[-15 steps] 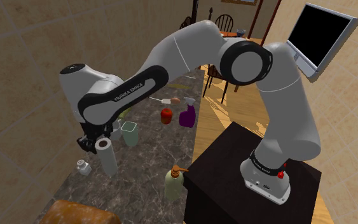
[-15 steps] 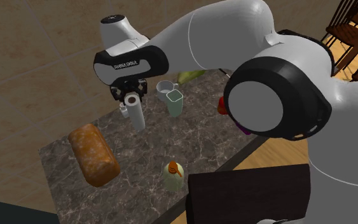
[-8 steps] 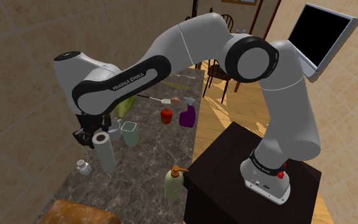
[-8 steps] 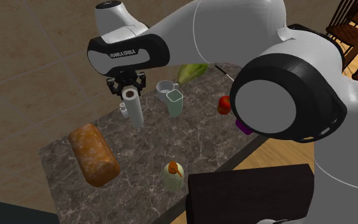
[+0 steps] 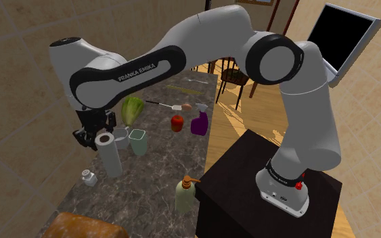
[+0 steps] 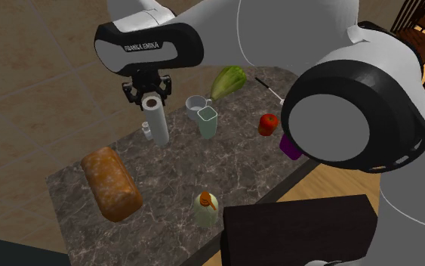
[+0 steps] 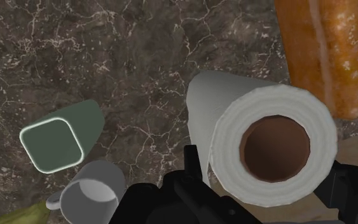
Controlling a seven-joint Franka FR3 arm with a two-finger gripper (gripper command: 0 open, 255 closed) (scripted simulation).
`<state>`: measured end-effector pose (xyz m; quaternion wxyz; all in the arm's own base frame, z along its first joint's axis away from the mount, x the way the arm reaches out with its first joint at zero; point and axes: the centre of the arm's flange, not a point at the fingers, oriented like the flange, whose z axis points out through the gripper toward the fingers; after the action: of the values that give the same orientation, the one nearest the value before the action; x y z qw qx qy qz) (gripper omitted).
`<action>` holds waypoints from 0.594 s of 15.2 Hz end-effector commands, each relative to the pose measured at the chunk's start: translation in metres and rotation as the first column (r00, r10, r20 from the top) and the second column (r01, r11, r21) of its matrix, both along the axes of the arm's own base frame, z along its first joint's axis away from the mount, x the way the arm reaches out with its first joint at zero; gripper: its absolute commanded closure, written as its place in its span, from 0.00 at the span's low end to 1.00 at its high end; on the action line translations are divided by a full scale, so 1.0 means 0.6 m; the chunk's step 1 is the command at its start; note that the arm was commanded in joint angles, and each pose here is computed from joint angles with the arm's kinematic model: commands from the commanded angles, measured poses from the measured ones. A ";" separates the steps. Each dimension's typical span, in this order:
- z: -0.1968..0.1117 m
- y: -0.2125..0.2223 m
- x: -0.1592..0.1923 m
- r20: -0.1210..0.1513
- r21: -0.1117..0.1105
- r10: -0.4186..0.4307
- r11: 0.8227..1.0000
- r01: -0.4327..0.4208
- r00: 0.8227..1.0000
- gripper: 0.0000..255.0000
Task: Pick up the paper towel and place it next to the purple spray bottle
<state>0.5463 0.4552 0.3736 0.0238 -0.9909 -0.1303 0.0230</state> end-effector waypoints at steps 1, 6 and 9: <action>0.019 0.002 0.001 0.000 0.000 0.000 1.000 0.000 1.000 1.00; 0.063 0.002 0.001 0.000 0.000 0.000 1.000 0.000 1.000 1.00; 0.089 0.002 0.001 0.000 0.000 0.000 1.000 0.000 1.000 1.00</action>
<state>0.5473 0.4555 0.4205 0.0239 -0.9909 -0.1303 0.0229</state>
